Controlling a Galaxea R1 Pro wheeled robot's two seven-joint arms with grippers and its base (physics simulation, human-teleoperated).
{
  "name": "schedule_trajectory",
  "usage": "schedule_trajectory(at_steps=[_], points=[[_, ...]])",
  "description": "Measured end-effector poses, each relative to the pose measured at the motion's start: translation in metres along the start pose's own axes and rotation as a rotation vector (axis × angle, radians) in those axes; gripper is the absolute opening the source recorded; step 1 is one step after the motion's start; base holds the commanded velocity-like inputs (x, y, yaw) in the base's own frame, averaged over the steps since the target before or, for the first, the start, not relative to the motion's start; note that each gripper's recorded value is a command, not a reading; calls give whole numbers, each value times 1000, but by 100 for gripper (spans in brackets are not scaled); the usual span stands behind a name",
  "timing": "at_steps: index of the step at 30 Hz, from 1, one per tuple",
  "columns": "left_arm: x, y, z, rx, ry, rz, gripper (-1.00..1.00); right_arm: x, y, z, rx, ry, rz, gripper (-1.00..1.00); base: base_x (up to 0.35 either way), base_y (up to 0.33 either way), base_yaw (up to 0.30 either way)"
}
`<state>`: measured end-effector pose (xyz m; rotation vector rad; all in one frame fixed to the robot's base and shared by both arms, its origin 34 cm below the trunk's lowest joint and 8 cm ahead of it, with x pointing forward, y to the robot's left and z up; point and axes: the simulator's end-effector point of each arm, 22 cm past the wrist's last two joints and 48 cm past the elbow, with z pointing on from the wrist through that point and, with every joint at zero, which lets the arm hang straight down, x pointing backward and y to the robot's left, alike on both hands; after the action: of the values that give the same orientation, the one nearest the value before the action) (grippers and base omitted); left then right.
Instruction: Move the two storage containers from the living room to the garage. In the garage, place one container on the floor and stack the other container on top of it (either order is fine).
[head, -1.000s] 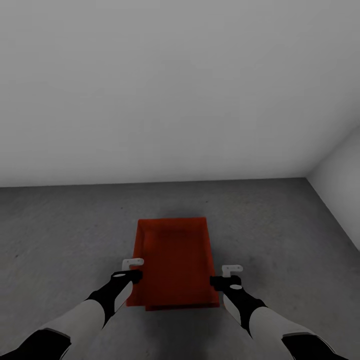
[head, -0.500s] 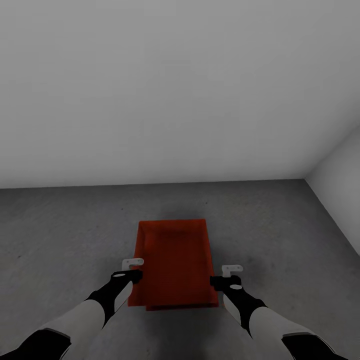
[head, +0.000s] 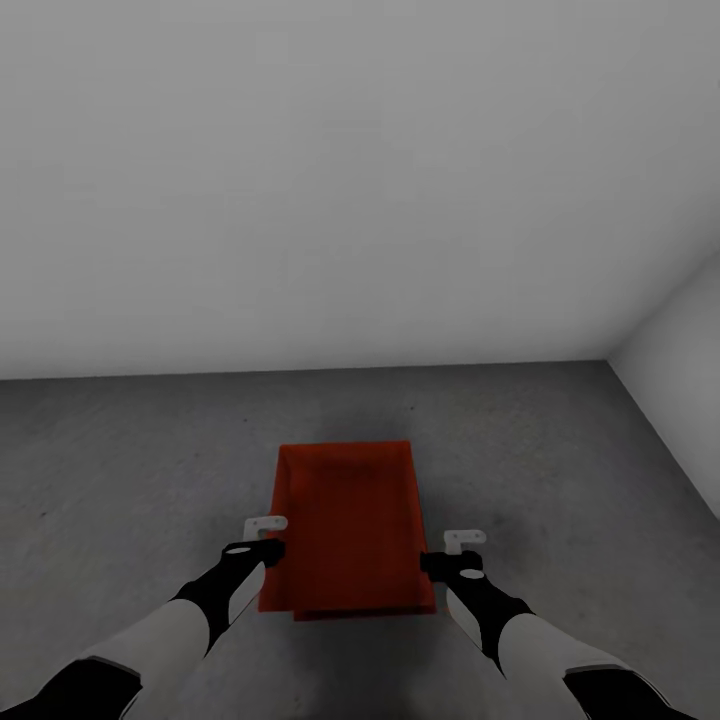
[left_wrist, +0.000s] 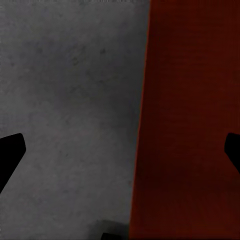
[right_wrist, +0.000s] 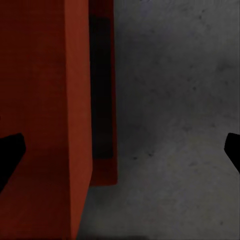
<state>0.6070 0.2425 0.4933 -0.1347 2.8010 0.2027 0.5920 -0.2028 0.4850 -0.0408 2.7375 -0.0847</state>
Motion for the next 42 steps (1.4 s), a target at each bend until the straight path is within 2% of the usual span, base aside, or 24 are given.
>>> schedule_trajectory(at_steps=[42], points=[[-12,8,-54,-1,-1,1,100,-15,-3,-53,-1,1,0,100,0,0,0]])
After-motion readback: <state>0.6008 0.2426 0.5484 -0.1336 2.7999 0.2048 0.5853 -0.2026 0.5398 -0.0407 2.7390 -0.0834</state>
